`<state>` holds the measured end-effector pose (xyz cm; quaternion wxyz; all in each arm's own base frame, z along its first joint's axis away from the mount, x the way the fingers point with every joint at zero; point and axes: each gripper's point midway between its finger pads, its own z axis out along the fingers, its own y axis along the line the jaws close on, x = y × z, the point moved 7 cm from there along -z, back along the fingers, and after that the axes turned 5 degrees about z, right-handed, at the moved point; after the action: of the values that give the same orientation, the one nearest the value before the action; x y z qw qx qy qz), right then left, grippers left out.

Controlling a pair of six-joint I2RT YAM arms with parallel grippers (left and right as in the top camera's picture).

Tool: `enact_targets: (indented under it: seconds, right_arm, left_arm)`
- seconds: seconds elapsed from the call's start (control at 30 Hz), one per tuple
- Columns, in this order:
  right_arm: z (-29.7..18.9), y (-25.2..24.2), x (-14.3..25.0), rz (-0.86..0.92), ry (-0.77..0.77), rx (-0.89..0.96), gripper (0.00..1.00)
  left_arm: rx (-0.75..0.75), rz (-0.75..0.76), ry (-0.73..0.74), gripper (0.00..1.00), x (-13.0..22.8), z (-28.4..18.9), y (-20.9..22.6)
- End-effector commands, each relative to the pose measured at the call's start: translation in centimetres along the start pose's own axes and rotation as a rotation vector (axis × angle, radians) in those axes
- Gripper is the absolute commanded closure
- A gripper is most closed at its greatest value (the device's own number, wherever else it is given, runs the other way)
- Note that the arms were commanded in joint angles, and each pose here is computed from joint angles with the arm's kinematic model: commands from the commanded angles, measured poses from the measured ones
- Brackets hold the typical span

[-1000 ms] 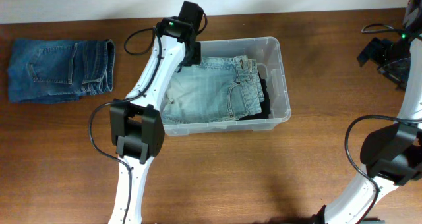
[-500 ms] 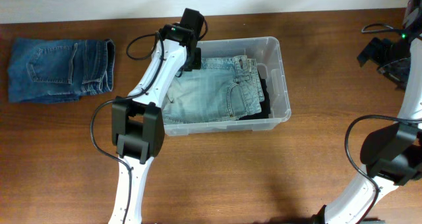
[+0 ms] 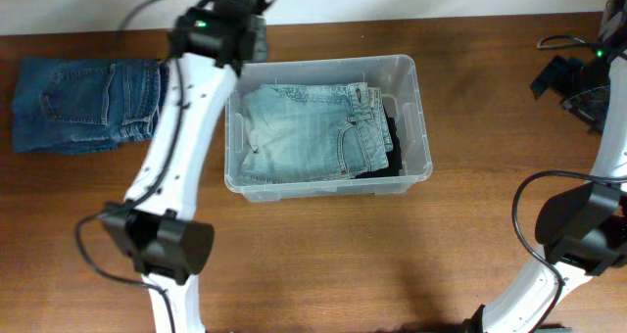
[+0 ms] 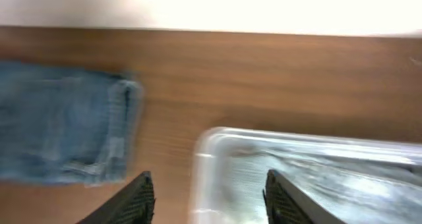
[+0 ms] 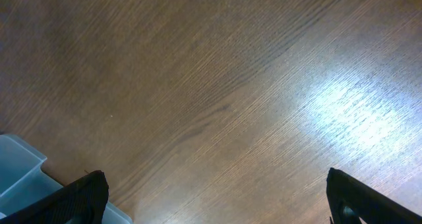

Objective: Pack container
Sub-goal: 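Withdraw the left gripper left toward the dark-blue jeans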

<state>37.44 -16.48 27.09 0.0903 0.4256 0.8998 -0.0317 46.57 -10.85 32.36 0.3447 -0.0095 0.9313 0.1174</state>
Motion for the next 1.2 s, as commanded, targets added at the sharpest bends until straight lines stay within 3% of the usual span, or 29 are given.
enact_targets:
  seconds: [0.0, 0.03, 0.07, 0.27, 0.33, 0.43, 0.53, 0.57, 0.63, 0.87, 1.0, 1.17]
  right_arm:
    - [0.2, -0.2, -0.1, 0.014, 0.000, 0.015, 0.02]
    - [0.2, -0.2, -0.1, 0.014, 0.000, 0.015, 0.02]
    - [0.2, -0.2, -0.1, 0.014, 0.000, 0.014, 0.02]
    - [0.2, -0.2, -0.1, 0.014, 0.000, 0.014, 0.02]
    - [0.2, -0.2, -0.1, 0.014, 0.000, 0.014, 0.02]
    - [0.2, -0.2, -0.1, 0.014, 0.000, 0.014, 0.02]
    - [0.2, -0.2, -0.1, 0.014, 0.000, 0.014, 0.02]
    - [0.2, -0.2, -0.1, 0.014, 0.000, 0.015, 0.02]
    - [0.2, -0.2, -0.1, 0.014, 0.000, 0.014, 0.02]
    - [0.2, -0.2, -0.1, 0.014, 0.000, 0.014, 0.02]
    - [0.2, -0.2, -0.1, 0.014, 0.000, 0.014, 0.02]
    - [0.2, -0.2, -0.1, 0.014, 0.000, 0.014, 0.02]
  left_arm:
    - [-0.273, -0.051, 0.008, 0.15, -0.3, 1.3, 6.3]
    - [-0.295, -0.068, 0.017, 0.04, -0.2, 1.8, 7.4]
    - [-0.323, -0.100, 0.028, 0.01, -0.2, 2.6, 9.4]
    - [-0.459, -0.377, 0.047, 0.01, 0.9, 5.3, 22.8]
    - [-0.421, -0.486, 0.048, 0.01, 1.7, 5.9, 26.0]
    - [-0.237, -0.615, 0.077, 0.05, 3.6, 7.7, 30.1]
    - [-0.196, -0.676, 0.129, 0.31, 5.8, 10.2, 32.7]
    - [-0.201, -0.670, 0.157, 0.60, 6.7, 11.3, 33.4]
    - [-0.204, -0.634, 0.194, 0.99, 7.8, 13.2, 33.9]
    - [-0.240, -0.565, 0.153, 0.99, 8.2, 19.1, 34.3]
    - [-0.188, -0.371, 0.238, 0.99, 10.4, 23.0, 33.1]
    - [-0.162, -0.319, 0.310, 0.99, 12.6, 25.8, 32.3]
